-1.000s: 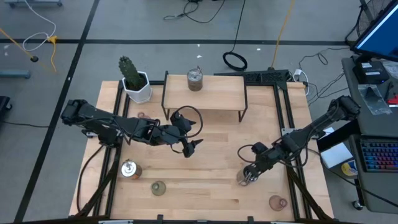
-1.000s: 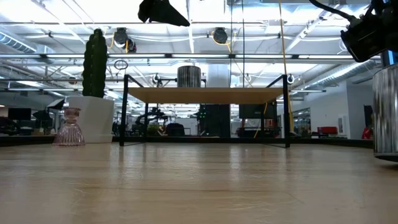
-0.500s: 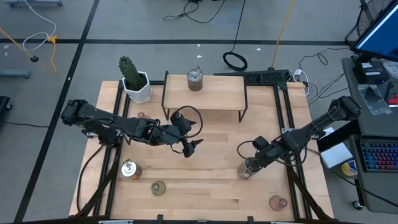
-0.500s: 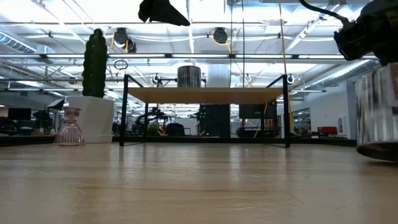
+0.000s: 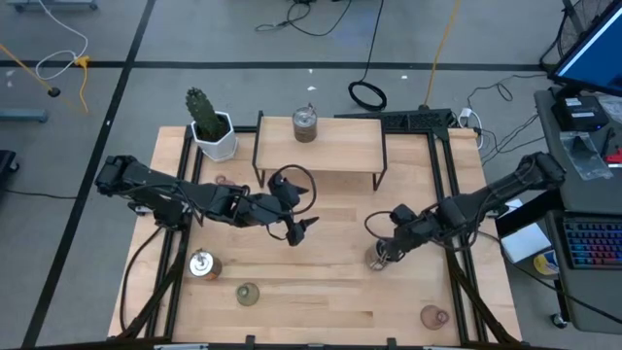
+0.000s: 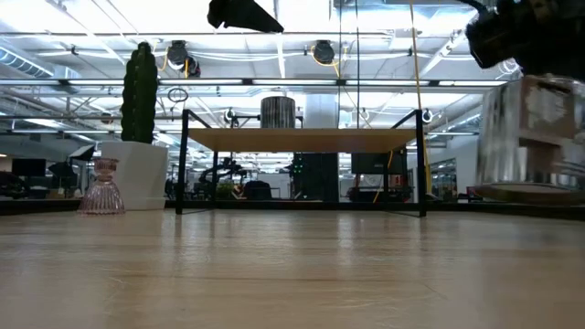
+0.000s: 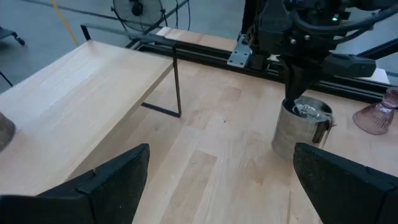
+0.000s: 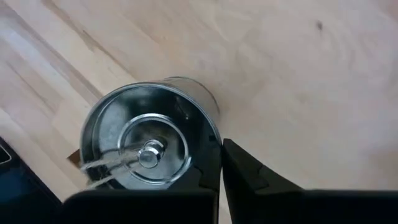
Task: Pick & Place candle stick holders
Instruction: Put the right silver scented candle on the shelf
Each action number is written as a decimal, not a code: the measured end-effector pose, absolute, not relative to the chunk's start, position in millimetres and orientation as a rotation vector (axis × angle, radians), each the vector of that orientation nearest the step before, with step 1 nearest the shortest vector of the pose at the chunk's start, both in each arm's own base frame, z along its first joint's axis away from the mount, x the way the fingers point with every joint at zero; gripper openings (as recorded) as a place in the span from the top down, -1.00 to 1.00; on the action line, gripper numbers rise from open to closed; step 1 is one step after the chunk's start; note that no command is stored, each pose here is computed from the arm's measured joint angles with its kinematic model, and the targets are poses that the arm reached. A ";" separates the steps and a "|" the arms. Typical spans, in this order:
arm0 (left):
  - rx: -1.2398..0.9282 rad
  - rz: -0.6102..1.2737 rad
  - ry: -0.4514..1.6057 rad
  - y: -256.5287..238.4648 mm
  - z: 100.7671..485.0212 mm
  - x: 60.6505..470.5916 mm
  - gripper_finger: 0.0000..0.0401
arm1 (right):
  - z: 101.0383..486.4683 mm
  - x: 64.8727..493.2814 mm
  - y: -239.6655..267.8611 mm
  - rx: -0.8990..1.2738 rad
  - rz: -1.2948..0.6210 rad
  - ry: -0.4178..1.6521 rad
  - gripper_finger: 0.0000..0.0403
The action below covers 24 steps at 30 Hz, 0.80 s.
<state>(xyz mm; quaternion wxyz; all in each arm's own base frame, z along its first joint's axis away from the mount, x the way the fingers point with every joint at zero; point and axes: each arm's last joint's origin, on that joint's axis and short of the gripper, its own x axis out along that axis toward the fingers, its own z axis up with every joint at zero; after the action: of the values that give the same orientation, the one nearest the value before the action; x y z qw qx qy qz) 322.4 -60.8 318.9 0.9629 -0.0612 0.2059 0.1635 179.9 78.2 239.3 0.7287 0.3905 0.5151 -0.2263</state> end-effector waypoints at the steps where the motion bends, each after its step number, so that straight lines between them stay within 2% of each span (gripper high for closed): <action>1: -0.118 0.327 0.409 -60.9 319.7 322.9 -0.95 | 242.1 181.6 77.0 0.857 -0.493 1.126 1.00; 9: -0.062 0.298 0.445 -59.7 306.4 335.5 -0.95 | 270.4 197.1 62.0 0.838 -0.435 1.037 1.00; 14: -0.118 0.138 0.512 -57.9 280.8 357.1 -0.95 | 287.4 210.5 54.6 0.798 -0.398 0.993 1.00; 20: -0.198 0.079 0.559 -55.8 256.8 373.0 -0.95 | 293.4 224.8 49.9 0.738 -0.392 1.012 1.00; 24: -0.188 0.026 0.519 -57.3 252.6 381.3 -0.95 | 293.0 235.1 47.7 0.705 -0.384 1.019 1.00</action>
<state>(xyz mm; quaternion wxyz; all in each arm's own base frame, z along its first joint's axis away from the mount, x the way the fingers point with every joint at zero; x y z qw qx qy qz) 381.3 -57.3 252.6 0.9621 -0.0928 0.2560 0.0130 235.1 47.7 293.0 0.7969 0.3285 0.4744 -0.1787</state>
